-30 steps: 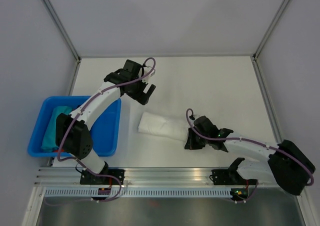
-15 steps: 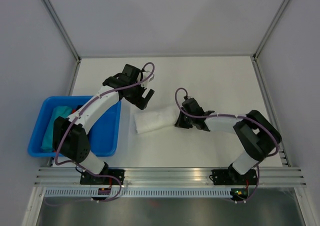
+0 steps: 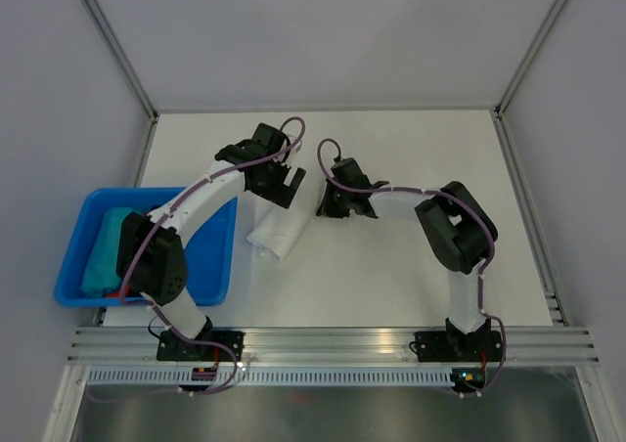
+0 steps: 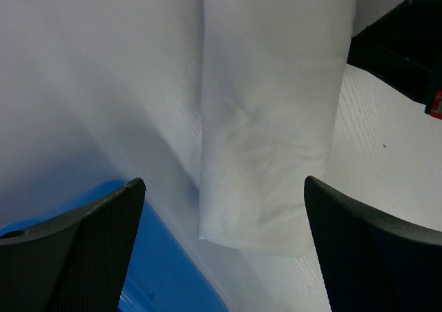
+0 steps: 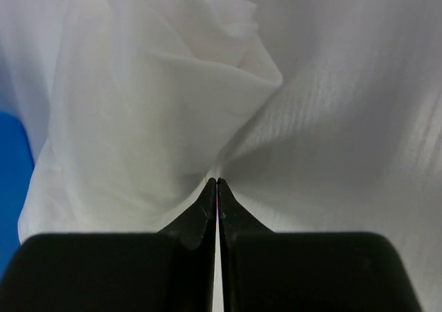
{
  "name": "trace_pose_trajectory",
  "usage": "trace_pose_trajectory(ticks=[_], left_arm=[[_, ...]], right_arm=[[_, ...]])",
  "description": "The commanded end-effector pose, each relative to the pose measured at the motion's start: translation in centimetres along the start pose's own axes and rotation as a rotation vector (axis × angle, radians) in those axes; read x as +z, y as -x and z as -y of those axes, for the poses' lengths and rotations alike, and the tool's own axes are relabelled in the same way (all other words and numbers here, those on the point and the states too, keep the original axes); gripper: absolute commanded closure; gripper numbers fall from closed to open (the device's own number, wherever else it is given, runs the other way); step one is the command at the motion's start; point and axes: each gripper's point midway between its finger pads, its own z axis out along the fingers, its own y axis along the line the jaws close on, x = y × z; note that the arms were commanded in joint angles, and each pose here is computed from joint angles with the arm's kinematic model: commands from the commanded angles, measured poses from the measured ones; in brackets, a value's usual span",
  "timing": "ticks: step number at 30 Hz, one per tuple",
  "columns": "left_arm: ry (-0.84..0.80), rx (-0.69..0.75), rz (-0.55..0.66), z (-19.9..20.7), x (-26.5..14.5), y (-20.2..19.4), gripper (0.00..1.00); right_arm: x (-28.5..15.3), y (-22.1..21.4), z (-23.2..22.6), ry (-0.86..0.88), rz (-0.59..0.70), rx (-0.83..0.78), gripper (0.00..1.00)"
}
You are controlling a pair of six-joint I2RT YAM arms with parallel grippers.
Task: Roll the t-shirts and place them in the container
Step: Place the rolled tshirt into the container
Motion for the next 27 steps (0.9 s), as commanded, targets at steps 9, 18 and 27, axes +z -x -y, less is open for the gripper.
trace_pose_trajectory(ticks=[9,18,27], left_arm=[[0.124,-0.086,-0.066,1.9,4.9,2.0,0.0],[-0.031,-0.016,-0.134,4.6,8.3,1.4,0.0],[-0.092,-0.056,-0.205,4.1,9.4,-1.3,0.0]], right_arm=[[-11.6,3.4,4.6,-0.202,0.21,0.041,0.31],[-14.6,0.6,8.9,-0.317,0.22,0.036,0.29],[-14.8,-0.1,9.2,-0.308,0.221,0.036,0.28]])
